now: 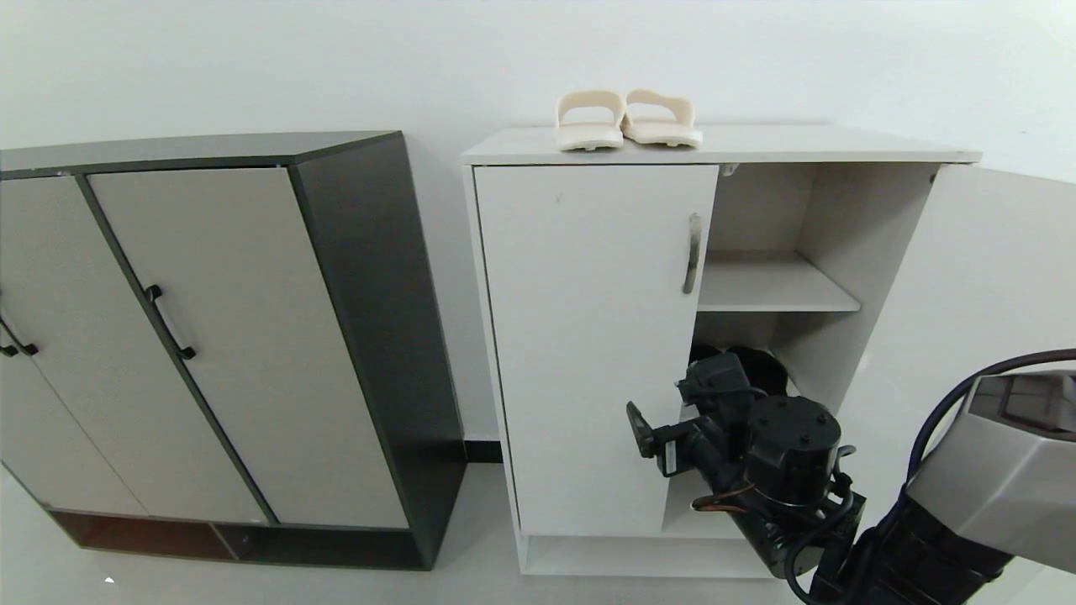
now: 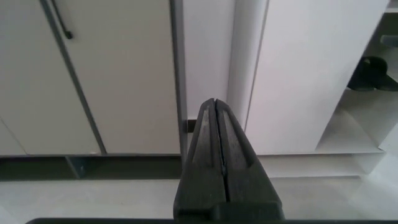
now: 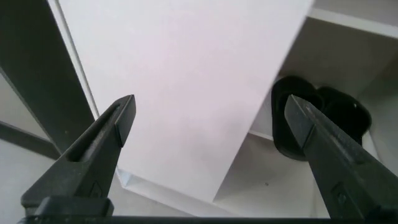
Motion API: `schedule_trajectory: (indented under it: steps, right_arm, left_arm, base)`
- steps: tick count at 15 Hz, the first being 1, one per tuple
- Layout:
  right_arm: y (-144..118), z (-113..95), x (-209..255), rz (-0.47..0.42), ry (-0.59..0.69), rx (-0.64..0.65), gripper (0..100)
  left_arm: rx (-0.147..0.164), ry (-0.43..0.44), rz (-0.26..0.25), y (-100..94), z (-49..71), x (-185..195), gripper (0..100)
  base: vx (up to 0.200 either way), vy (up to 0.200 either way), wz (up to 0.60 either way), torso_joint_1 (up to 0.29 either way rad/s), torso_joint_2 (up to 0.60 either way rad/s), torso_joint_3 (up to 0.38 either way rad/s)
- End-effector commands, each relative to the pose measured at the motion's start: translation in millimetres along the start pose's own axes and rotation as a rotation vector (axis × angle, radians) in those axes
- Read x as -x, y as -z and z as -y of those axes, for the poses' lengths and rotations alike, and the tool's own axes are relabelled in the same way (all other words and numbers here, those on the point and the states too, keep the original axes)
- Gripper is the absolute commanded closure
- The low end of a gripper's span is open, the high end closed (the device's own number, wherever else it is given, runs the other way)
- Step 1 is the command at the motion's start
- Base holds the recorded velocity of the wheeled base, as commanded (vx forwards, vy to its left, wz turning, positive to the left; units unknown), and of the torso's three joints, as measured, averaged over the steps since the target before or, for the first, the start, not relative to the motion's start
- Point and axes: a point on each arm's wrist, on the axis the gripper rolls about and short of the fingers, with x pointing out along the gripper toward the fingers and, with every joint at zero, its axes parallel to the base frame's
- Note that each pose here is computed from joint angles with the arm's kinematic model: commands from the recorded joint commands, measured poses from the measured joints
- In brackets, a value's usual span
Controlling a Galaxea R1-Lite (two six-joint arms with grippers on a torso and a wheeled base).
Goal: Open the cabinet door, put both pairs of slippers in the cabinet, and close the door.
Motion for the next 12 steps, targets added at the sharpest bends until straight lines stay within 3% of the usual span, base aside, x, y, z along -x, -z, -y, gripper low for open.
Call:
schedule_trajectory:
  steps: [1, 12]
  right_arm:
    - [1.8, 1.6, -0.9, -0.004, 0.005, 0.008, 0]
    - [8.7, 0.0, -3.0, 0.035, 0.003, 0.030, 0]
  left_arm:
    - [-0.002, -0.001, 0.001, -0.1, 0.0, 0.0, 100]
    - [-0.002, -0.001, 0.001, -0.1, 0.0, 0.0, 100]
  base:
    - [0.000, 0.000, 0.00, 0.000, 0.00, 0.000]
    - [0.000, 0.000, 0.00, 0.000, 0.00, 0.000]
